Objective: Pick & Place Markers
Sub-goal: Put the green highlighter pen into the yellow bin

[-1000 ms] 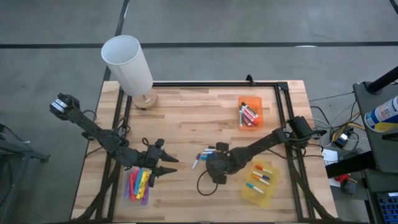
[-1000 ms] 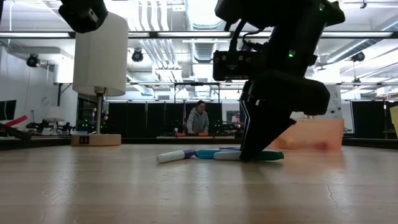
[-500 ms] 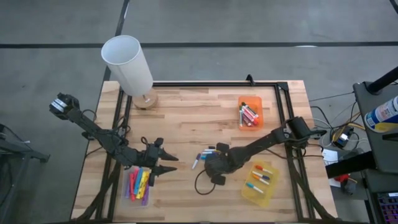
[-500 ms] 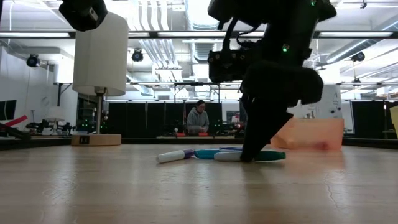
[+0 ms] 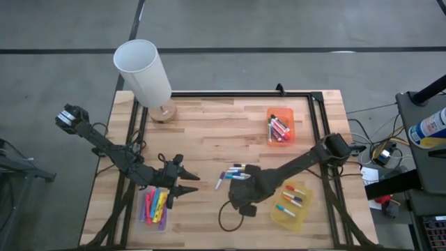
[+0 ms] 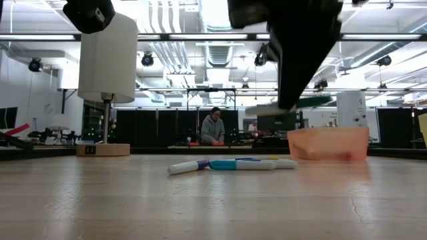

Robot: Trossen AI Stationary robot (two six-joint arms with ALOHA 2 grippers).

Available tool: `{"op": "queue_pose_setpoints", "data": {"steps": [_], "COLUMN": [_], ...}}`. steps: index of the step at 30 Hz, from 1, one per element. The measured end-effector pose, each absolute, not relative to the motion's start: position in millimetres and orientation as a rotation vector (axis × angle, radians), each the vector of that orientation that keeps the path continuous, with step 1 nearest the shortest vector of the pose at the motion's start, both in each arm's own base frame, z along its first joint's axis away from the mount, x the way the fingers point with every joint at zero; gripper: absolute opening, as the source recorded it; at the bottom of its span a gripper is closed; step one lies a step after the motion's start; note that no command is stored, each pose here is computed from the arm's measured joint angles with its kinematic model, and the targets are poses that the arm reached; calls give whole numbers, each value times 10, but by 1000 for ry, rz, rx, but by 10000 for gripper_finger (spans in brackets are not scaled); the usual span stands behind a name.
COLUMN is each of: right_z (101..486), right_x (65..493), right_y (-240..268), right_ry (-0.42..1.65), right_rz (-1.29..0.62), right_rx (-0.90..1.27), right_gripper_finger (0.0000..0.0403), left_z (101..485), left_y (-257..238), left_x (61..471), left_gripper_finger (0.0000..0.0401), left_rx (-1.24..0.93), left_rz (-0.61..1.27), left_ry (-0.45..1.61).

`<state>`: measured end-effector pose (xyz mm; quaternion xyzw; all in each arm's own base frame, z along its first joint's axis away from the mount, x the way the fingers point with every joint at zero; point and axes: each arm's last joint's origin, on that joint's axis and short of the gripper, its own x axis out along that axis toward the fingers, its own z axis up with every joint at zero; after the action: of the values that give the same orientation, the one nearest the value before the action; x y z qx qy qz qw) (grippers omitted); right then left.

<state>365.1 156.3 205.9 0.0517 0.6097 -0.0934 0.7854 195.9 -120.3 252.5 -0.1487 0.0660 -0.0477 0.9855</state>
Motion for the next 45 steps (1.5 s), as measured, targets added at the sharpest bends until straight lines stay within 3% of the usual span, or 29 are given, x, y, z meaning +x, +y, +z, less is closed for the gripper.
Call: {"op": "queue_pose_setpoints", "data": {"steps": [13,21,30,45], "right_z": [2550,2641,2314,1746], "right_x": [3215,2768,2327,2055], "right_y": [2119,2527,2764,2538], "right_ry": [1405,1421,1400,1503], "right_rz": [-343,-480,-643,-826], "right_rx": [176,240,225,103], "right_gripper_finger": [27,27,31,43], "left_z": [2522,2522,2537,2539], "left_y": [-1203,-1203,-1204,-1204], "left_x": [1959,1959,1961,1961], "left_gripper_finger": [174,174,174,174], "left_rx": [-303,-304,-312,-313], "left_rz": [-95,-95,-98,-98], "left_ry": [135,135,122,119]}}
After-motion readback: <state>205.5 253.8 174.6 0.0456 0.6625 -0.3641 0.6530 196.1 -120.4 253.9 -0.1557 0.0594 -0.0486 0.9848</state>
